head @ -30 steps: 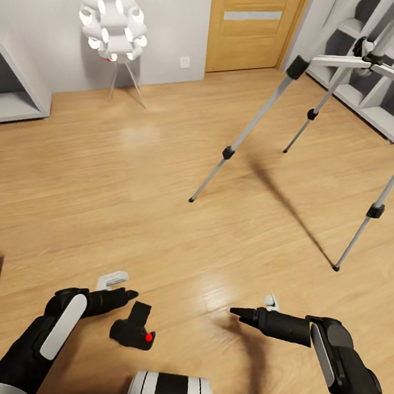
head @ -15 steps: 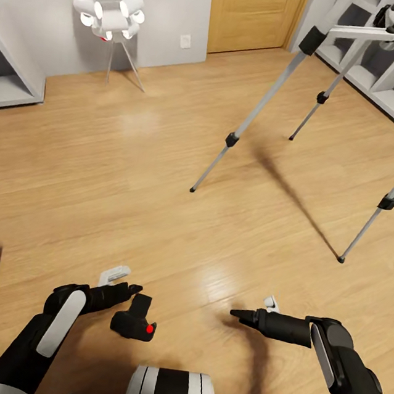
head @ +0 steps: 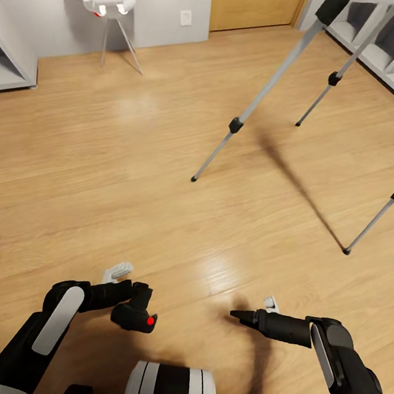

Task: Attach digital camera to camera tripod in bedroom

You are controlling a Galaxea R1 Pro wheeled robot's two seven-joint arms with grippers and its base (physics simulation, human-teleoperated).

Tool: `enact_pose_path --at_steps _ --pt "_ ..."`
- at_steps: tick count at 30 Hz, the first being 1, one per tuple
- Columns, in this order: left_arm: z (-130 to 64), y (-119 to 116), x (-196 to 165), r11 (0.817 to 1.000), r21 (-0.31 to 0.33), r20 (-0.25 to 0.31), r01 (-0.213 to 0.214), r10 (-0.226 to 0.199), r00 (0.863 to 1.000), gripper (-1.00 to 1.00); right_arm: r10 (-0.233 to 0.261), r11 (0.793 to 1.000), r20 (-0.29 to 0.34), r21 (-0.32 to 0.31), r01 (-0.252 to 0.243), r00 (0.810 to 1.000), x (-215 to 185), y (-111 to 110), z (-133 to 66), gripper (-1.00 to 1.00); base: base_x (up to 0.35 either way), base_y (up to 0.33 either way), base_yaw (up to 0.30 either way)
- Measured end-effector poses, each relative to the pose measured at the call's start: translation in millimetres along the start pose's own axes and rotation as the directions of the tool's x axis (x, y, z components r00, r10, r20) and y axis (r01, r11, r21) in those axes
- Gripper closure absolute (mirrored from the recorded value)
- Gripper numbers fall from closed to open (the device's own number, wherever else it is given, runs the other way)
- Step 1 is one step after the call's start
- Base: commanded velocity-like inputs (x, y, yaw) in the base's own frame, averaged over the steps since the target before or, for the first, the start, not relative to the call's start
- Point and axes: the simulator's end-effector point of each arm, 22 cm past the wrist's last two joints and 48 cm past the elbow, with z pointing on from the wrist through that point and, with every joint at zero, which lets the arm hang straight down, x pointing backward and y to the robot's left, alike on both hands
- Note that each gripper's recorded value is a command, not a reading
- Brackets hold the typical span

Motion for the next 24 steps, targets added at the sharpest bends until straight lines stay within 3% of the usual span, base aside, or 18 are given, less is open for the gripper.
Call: enact_pose_path --at_steps 24 --pt "30.8 19.6 20.5 0.999 -0.019 -0.053 0.026 -0.027 0.998 -1.0 0.084 0.996 -0.046 0.016 -0.083 0.995 20.1 -40.4 19.6 -1.0 0.0 0.0 0.0"
